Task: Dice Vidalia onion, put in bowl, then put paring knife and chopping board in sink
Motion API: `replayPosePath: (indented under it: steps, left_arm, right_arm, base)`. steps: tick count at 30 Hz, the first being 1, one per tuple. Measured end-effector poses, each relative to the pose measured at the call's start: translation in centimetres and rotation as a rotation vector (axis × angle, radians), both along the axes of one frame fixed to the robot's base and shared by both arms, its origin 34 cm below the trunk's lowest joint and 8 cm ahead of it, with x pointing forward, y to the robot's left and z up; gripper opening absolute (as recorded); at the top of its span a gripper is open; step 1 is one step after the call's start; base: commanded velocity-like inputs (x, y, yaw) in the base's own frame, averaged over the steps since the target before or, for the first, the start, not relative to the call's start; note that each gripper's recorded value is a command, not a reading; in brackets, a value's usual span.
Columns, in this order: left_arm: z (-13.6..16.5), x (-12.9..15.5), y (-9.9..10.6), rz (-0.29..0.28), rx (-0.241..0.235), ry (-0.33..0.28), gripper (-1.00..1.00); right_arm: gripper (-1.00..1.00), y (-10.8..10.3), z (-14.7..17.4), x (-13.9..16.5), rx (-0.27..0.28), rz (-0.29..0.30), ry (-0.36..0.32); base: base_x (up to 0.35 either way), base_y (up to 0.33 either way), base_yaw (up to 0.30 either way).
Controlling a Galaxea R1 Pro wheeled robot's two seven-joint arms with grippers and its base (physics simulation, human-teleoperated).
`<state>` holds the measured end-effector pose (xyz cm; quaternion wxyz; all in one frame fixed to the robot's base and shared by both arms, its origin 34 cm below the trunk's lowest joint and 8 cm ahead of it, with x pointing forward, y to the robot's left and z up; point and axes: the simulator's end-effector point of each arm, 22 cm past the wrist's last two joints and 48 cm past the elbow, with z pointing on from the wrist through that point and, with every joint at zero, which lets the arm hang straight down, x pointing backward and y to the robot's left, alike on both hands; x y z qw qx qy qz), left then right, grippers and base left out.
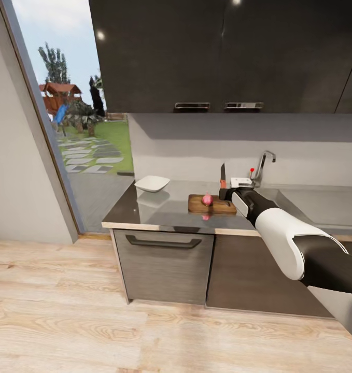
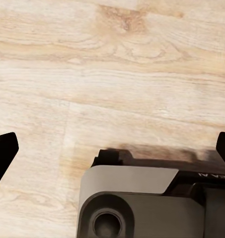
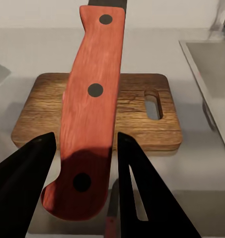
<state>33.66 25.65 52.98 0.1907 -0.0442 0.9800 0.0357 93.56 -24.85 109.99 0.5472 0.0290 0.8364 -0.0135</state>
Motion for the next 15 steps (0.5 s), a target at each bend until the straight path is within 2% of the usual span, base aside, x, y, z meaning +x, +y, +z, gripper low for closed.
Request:
replayPosePath:
  steps: [15]
  left_arm:
    - [-2.2,0.1,0.0,0.0,0.0,0.0,1.0]
  right_arm:
    - [-1.0,0.0,-2.2,0.1,0.0,0.0,0.0]
  base:
    - [0.0,0.0,0.0]
